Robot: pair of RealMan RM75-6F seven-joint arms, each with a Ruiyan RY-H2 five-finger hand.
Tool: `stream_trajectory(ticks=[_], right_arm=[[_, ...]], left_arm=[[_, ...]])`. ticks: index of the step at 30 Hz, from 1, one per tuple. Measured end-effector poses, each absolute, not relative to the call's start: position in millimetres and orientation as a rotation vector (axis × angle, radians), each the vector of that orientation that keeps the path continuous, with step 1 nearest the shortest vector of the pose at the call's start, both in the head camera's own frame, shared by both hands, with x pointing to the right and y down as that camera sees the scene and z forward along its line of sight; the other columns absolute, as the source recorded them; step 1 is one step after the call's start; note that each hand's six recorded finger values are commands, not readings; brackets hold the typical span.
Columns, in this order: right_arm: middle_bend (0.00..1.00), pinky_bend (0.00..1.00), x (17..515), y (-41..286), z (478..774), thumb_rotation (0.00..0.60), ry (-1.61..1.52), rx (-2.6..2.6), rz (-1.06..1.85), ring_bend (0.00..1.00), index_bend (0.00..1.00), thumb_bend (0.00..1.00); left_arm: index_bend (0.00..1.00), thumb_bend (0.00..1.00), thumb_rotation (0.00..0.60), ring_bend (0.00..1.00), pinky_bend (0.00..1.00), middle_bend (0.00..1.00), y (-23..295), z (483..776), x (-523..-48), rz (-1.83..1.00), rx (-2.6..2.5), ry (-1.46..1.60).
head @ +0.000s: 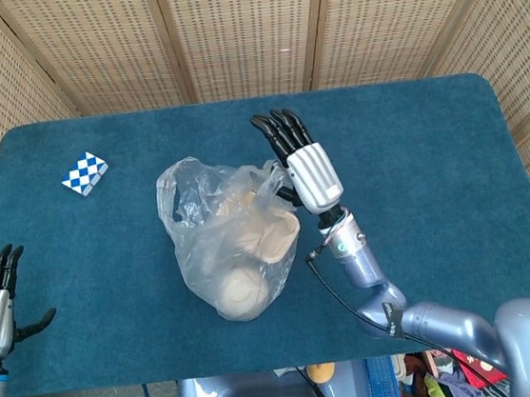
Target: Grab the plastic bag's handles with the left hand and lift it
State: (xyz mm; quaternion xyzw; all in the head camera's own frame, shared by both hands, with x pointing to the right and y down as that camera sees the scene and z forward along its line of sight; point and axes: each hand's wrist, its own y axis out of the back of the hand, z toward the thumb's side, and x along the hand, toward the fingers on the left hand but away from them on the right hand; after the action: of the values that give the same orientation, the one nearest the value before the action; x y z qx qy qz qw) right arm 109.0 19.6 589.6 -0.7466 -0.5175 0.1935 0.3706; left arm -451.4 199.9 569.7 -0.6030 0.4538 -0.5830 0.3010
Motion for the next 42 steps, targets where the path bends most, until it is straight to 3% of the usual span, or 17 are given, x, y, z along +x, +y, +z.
stream_trajectory(ticks=[6, 10, 13, 18, 24, 35, 42], right_arm=[[0.18, 0.0, 127.4, 28.9, 582.3, 0.6, -1.282, -1.906, 0.483, 0.0, 0.0, 0.92], [0.19, 0.01, 134.6, 31.8, 576.4, 0.6, -1.266, -1.881, 0.475, 0.0, 0.0, 0.57], [0.22, 0.01, 136.7, 31.1, 572.1, 0.6, -1.272, -1.868, 0.467, 0.01, 0.0, 0.49], [0.24, 0.01, 137.8, 27.6, 566.1, 0.6, -1.309, -1.869, 0.455, 0.02, 0.0, 0.44], [0.24, 0.01, 138.2, 24.6, 561.9, 0.6, -1.372, -1.895, 0.447, 0.03, 0.0, 0.46], [0.24, 0.01, 140.0, 21.3, 550.4, 0.6, -1.454, -1.916, 0.412, 0.03, 0.0, 0.79], [0.24, 0.01, 143.0, 23.1, 550.1, 0.6, -1.447, -1.912, 0.419, 0.03, 0.0, 0.84]], left_arm=[[0.0, 0.22, 0.6, 0.0, 0.0, 0.0, 194.1, 572.9, -443.5, -1.511, -1.716, 1.228], [0.0, 0.22, 0.6, 0.0, 0.0, 0.0, 181.9, 572.3, -434.5, -1.456, -1.791, 1.223], [0.0, 0.22, 0.6, 0.0, 0.0, 0.0, 177.4, 570.5, -430.1, -1.439, -1.8, 1.217], [0.0, 0.22, 0.6, 0.0, 0.0, 0.0, 176.1, 570.0, -428.1, -1.435, -1.799, 1.216], [0.0, 0.22, 0.6, 0.0, 0.0, 0.0, 176.1, 571.5, -427.3, -1.436, -1.807, 1.218], [0.0, 0.22, 0.6, 0.0, 0.0, 0.0, 165.8, 579.8, -409.2, -1.379, -1.927, 1.206], [0.0, 0.22, 0.6, 0.0, 0.0, 0.0, 159.8, 585.9, -395.2, -1.322, -2.051, 1.224]])
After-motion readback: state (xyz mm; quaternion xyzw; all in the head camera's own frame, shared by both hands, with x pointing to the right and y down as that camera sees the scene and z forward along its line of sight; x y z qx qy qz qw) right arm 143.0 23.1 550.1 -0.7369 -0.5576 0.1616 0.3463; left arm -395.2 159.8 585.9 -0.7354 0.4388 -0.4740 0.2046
